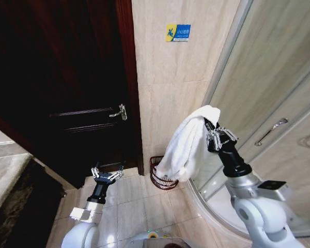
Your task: Discard the used towel into the hamper.
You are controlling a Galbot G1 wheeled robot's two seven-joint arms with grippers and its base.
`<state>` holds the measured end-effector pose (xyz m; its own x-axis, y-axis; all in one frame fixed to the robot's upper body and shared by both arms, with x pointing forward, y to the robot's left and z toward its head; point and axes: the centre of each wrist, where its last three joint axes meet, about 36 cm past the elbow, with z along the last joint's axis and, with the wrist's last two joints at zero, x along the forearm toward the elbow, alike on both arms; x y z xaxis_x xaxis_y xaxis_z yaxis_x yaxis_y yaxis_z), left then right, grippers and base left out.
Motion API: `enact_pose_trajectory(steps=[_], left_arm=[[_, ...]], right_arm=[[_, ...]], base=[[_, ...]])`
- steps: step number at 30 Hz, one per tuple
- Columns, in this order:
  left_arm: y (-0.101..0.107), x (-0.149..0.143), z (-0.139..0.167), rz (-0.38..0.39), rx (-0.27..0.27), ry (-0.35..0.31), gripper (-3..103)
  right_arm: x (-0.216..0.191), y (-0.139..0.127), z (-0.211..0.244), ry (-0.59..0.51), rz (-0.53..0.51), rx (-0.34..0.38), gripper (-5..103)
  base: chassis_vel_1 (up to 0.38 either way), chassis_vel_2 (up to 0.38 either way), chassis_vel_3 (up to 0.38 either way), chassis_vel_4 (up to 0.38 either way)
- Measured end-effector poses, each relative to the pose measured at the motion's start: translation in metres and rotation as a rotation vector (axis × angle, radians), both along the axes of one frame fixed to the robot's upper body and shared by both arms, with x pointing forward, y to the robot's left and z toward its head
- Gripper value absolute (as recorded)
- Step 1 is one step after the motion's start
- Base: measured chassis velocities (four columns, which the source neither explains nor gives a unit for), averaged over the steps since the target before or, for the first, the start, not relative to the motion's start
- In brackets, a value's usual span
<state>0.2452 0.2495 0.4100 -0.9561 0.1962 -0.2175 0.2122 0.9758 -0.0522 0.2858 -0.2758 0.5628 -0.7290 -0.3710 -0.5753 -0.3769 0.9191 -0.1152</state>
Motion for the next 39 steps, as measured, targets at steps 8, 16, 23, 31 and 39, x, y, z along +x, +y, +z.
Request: enact_pose_trajectory(steps=[8, 16, 23, 31, 39], left_arm=[[0.0, 0.0, 0.0, 0.0, 0.0, 0.0, 100], [0.0, 0.0, 0.0, 0.0, 0.0, 0.0, 100], [0.0, 0.0, 0.0, 0.0, 0.0, 0.0, 100], [0.0, 0.0, 0.0, 0.0, 0.0, 0.0, 100], [0.0, 0.0, 0.0, 0.0, 0.0, 0.0, 100]], right_arm=[[0.011, -0.008, 0.001, 0.0, -0.011, 0.0, 4], [0.029, -0.017, -0.004, 0.023, -0.017, -0.002, 4], [0.046, -0.024, 0.0, 0.032, -0.014, -0.011, 4], [0.082, -0.043, 0.014, 0.02, -0.017, -0.039, 4], [0.131, -0.075, 0.03, -0.017, -0.07, -0.068, 4]], base=[[0.0, 0.0, 0.0, 0.0], [0.0, 0.0, 0.0, 0.0], [0.0, 0.0, 0.0, 0.0], [0.0, 0.0, 0.0, 0.0], [0.0, 0.0, 0.0, 0.0]])
